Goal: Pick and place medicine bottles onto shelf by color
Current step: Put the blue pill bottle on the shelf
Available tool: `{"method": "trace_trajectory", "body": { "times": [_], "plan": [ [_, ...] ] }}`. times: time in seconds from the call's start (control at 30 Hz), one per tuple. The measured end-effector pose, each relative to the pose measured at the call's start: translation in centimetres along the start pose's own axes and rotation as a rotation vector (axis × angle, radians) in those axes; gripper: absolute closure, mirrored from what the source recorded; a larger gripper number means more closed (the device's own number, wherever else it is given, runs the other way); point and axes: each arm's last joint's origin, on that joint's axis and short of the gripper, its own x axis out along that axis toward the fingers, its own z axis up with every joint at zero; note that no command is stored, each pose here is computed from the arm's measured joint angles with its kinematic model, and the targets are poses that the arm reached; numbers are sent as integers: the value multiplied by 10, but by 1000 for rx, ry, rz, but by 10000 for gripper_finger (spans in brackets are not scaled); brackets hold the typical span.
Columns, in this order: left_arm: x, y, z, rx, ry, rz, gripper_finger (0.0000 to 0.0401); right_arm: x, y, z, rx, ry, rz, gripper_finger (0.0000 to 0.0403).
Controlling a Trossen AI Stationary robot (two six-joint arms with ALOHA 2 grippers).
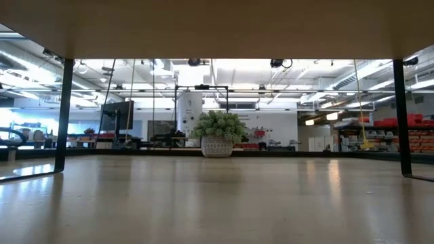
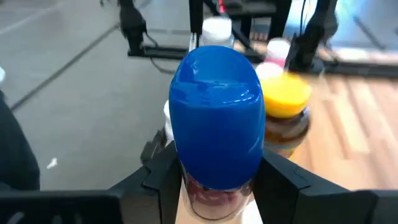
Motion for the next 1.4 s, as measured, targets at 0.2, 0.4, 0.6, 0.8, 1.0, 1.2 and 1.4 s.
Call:
{"method": "trace_trajectory", "body": {
  "times": [0.2,0.4,0.6,0.8,1.0,1.2,1.4],
  "plan": [
    [2,-16,-11,13,76,-1,342,16,37,-13,81,28,-13,237],
    [4,-27,-17,53,88,50,340,21,69,-42,108,-38,-163,237],
    [4,-33,-14,60,42,33,340,48,79,-63,105,-4,-231,237],
    [4,-34,-11,39,14,24,338,63,82,-75,143,17,-268,237],
    [4,-34,-11,45,14,24,339,63,80,-77,130,32,-287,236],
    [4,-34,-11,53,13,24,335,62,77,-80,141,46,-305,218],
    [4,-34,-11,55,13,24,338,62,78,-80,144,52,-299,205]
  ]
}}
